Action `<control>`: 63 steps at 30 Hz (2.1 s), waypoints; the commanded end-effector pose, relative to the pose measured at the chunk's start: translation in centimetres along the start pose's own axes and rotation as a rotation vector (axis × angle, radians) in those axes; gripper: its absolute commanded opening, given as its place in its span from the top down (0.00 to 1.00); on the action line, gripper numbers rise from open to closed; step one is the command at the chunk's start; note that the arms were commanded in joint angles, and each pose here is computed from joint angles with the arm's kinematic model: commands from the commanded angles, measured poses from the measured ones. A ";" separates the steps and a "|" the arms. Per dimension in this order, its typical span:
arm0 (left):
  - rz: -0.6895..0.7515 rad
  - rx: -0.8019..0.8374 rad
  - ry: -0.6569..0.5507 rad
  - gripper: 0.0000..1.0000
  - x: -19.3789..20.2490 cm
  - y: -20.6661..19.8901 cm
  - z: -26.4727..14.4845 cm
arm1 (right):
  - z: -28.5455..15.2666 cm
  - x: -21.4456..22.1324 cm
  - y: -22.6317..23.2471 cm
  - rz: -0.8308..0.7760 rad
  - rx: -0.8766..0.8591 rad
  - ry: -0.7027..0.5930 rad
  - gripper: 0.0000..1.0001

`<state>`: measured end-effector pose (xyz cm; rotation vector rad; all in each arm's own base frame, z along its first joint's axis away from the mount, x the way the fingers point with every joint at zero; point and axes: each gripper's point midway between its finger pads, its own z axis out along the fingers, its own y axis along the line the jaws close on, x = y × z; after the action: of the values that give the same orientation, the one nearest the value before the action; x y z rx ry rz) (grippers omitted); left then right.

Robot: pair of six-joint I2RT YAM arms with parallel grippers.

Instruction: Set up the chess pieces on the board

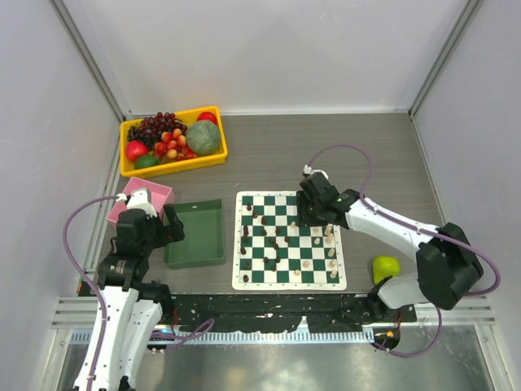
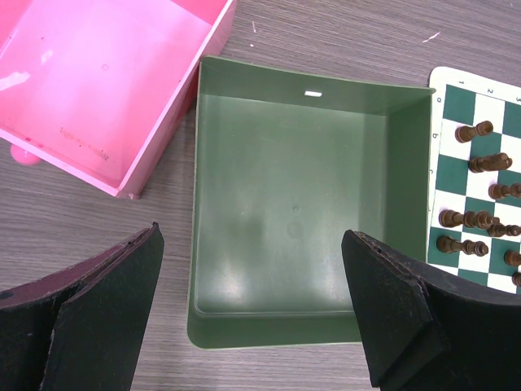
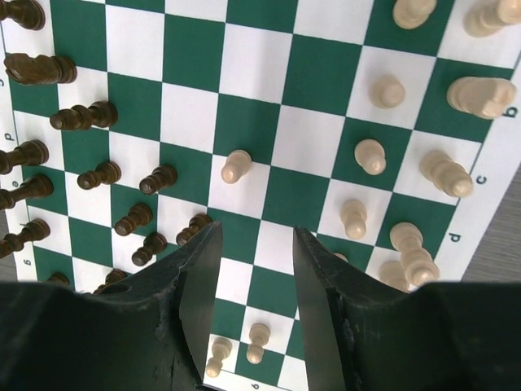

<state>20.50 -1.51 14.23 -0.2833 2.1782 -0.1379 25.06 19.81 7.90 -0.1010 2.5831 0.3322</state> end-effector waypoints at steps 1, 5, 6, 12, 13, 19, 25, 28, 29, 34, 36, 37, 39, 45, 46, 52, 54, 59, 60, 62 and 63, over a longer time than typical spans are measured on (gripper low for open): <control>-0.005 0.030 -0.059 0.01 -1.8 -0.7 -0.6 | 0.6 -2.0 2.2 -0.043 -0.041 -0.028 0.53; -0.006 0.026 -0.060 0.01 -1.8 -0.7 -0.6 | 1.8 -1.9 2.7 -0.064 -0.029 -0.001 0.53; -0.006 0.027 -0.058 0.01 -1.8 -0.7 -0.5 | 2.1 -1.8 2.8 -0.063 -0.026 0.006 0.53; -0.006 0.025 -0.056 0.01 -1.8 -0.7 -0.5 | 3.4 -2.3 2.8 -0.089 0.003 0.017 0.54; -0.007 0.023 -0.053 0.01 -1.8 -0.6 -0.4 | 3.5 -2.3 2.8 -0.086 0.003 0.019 0.54; -0.007 0.025 -0.049 0.01 -1.8 -0.7 -0.4 | 4.4 -2.1 2.8 -0.104 0.014 0.035 0.59; -0.007 0.020 -0.051 0.01 -1.8 -0.6 -0.4 | 5.1 -1.9 3.0 -0.104 0.007 0.059 0.63; -0.006 0.021 -0.050 0.01 -1.8 -0.6 -0.4 | 5.2 -1.7 3.0 -0.104 0.010 0.064 0.64; -0.007 0.020 -0.049 0.01 -1.7 -0.6 -0.4 | 5.3 -1.7 3.0 -0.103 0.009 0.066 0.65; -0.006 0.020 -0.049 0.01 -1.7 -0.6 -0.4 | 5.3 -1.4 2.9 -0.102 0.010 0.075 0.66; -0.005 0.020 -0.051 0.01 -1.8 -0.6 -0.4 | 5.3 -1.3 2.9 -0.100 0.010 0.079 0.65; -0.006 0.022 -0.048 0.01 -1.8 -0.6 -0.4 | 5.4 -1.2 2.8 -0.100 0.014 0.082 0.66; -0.006 0.022 -0.047 0.01 -1.7 -0.6 -0.3 | 5.4 -1.1 2.8 -0.102 0.012 0.085 0.66; -0.003 0.022 -0.047 0.01 -1.7 -0.6 -0.3 | 5.6 -1.0 2.9 -0.103 0.009 0.091 0.70; -0.006 0.021 -0.047 0.01 -1.7 -0.6 -0.3 | 5.6 -1.0 2.9 -0.101 0.010 0.091 0.70; -0.006 0.021 -0.049 0.01 -1.8 -0.6 -0.4 | 5.4 -1.1 2.9 -0.104 0.008 0.087 0.75; -0.005 0.017 -0.047 0.01 -1.7 -0.5 -0.3 | 5.2 -1.1 2.9 -0.105 0.005 0.083 0.78; -0.007 0.022 -0.050 0.01 -1.8 -0.6 -0.4 | 4.0 -1.8 3.2 -0.104 -0.012 0.054 0.79; -0.006 0.023 -0.046 0.01 -1.7 -0.7 -0.4 | 3.8 -1.7 3.1 -0.101 -0.011 0.054 0.80; -0.007 0.023 -0.048 0.01 -1.8 -0.6 -0.4 | 3.2 -1.8 3.1 -0.092 -0.018 0.042 0.80; -0.007 0.024 -0.048 0.01 -1.8 -0.7 -0.4 | 2.7 -2.1 3.2 -0.085 -0.027 0.028 0.80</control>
<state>20.51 -1.49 14.18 -0.2840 2.1807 -0.1365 27.23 22.95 3.90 -0.2395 2.6891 0.2595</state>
